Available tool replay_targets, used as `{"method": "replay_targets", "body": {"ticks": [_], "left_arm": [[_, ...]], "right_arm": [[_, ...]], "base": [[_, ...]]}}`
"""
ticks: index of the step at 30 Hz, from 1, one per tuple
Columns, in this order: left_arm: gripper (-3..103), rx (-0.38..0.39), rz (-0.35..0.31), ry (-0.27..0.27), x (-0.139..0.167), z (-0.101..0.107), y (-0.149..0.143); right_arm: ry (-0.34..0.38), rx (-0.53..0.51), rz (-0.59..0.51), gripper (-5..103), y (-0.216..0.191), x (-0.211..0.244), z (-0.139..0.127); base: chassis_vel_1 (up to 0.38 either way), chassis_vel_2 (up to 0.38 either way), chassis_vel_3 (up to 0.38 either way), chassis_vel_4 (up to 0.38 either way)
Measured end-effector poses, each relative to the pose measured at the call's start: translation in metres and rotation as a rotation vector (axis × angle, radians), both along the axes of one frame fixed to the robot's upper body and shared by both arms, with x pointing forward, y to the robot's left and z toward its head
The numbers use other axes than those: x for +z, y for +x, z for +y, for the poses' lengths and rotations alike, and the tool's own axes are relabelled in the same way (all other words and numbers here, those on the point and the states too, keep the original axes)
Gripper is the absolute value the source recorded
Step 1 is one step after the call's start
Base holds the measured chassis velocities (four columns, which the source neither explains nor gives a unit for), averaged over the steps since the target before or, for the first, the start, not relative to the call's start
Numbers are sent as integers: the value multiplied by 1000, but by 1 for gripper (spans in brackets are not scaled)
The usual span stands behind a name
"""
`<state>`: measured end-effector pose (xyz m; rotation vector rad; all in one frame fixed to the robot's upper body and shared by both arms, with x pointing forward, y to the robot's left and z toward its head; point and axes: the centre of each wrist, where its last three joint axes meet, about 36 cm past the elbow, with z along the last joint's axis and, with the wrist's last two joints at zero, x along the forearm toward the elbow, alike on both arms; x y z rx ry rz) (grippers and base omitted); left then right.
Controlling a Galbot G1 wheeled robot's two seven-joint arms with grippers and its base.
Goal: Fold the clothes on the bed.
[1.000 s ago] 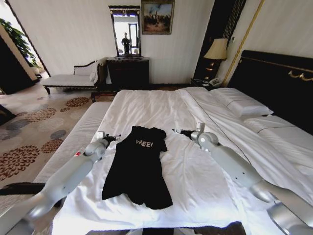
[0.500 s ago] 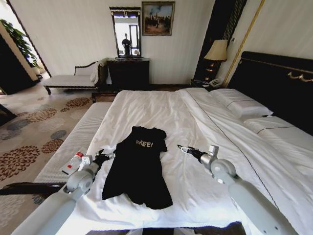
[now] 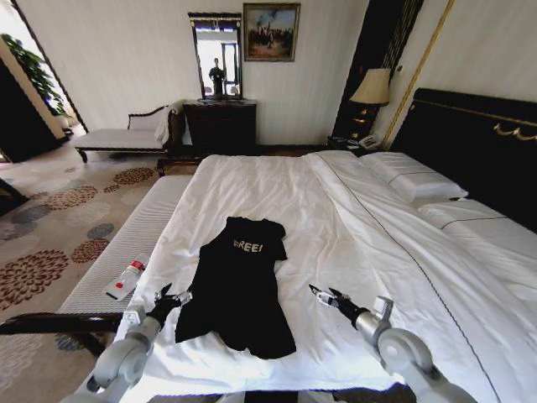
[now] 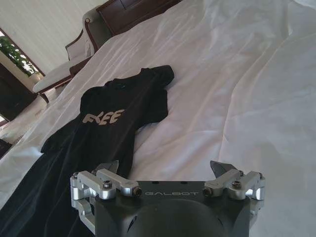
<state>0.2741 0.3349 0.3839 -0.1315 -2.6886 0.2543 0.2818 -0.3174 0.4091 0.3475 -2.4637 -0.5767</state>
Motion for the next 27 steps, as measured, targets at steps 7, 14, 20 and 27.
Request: {"method": "replay_targets", "body": {"ticks": [7,14,20,27], "left_arm": [[96,22,65,-42,-7,-4,-45],[96,49,83,-59,-3,-3,-69],[96,53,72,-68,2,-6,-71],[96,54,69,-72,4,-10,-70]], "right_arm": [[65,-16,98,100,-34,-16,6],[166,-38,247,100,-73,-49,31],[210,-47,308,100,-89,-73,50],[271,-56,315,100,-96,-72,62]], "base": [[0,0,0,0],[0,0,0,0],[0,0,0,0],[0,0,0,0]]}}
